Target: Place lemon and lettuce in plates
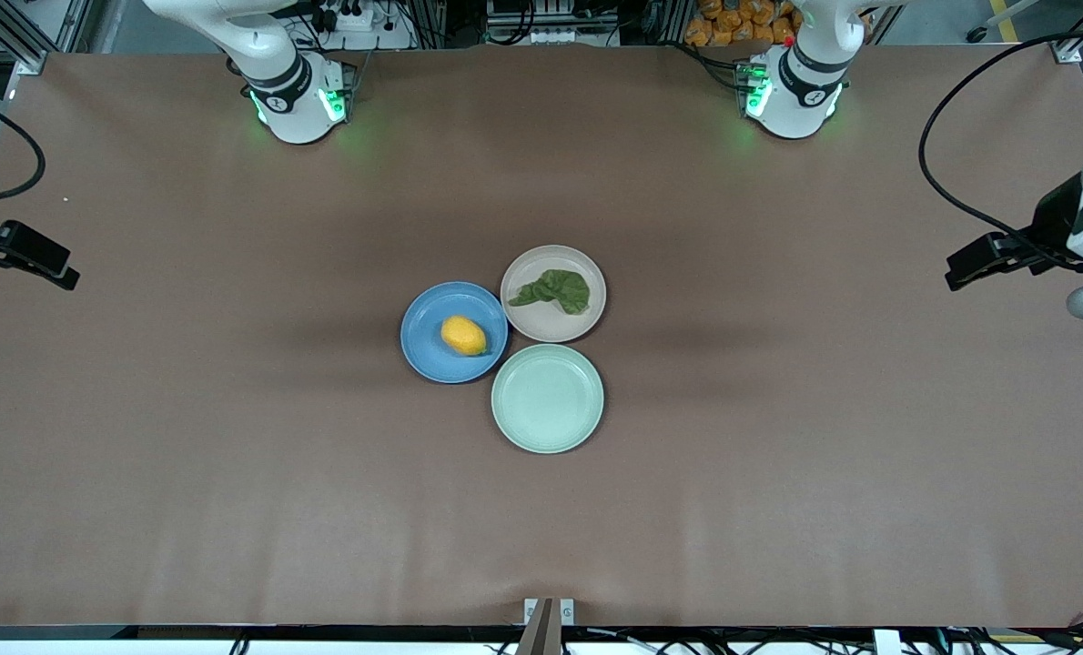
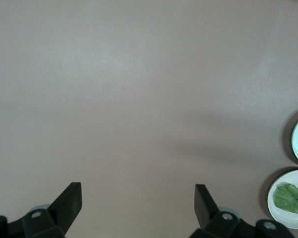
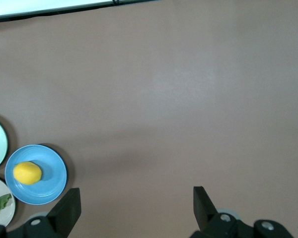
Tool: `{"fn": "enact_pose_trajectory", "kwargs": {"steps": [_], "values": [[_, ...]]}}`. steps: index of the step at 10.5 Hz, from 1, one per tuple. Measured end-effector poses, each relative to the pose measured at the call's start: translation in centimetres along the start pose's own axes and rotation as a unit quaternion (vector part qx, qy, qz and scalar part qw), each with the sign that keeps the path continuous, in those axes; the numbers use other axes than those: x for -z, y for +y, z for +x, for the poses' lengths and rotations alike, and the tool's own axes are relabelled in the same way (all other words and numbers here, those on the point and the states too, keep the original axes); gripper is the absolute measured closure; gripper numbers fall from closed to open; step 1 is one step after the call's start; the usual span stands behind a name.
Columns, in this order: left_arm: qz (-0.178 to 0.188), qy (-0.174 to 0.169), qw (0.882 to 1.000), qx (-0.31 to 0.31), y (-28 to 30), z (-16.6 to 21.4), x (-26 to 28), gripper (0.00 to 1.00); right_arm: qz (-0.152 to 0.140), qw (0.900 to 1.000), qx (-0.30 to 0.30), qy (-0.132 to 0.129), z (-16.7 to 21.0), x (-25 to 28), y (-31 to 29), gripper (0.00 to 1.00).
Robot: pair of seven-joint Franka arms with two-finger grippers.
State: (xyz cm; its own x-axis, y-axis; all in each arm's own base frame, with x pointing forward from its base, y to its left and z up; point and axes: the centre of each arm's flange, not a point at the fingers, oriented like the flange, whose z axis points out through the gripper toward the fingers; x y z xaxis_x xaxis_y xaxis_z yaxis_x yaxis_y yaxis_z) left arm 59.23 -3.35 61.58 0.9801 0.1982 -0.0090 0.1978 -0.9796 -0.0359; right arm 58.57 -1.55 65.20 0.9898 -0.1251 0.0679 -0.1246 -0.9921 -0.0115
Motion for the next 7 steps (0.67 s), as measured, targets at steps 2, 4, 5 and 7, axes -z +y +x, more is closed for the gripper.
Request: {"fn": "enact_pose_trajectory", "kwargs": {"steps": [2, 4, 5, 7], "values": [[0.001, -0.001, 1.000, 0.010, -1.2, 0.3, -0.1, 0.00, 0.005, 1.000, 0.000, 0.004, -0.3, 0.7, 0.2, 0.00], [-0.001, -0.002, 1.000, 0.010, -1.2, 0.3, -0.1, 0.00, 0.004, 1.000, -0.001, -0.005, -0.5, -0.1, 0.4, 0.00], [-0.002, -0.002, 1.000, 0.011, -1.3, 0.3, -0.1, 0.00, 0.003, 1.000, -0.001, -0.011, -0.5, -0.8, 0.4, 0.00], [-0.003, -0.002, 1.000, 0.011, -1.3, 0.3, -0.1, 0.00, 0.003, 1.000, -0.001, -0.018, -0.5, -1.7, 0.4, 0.00]]}}
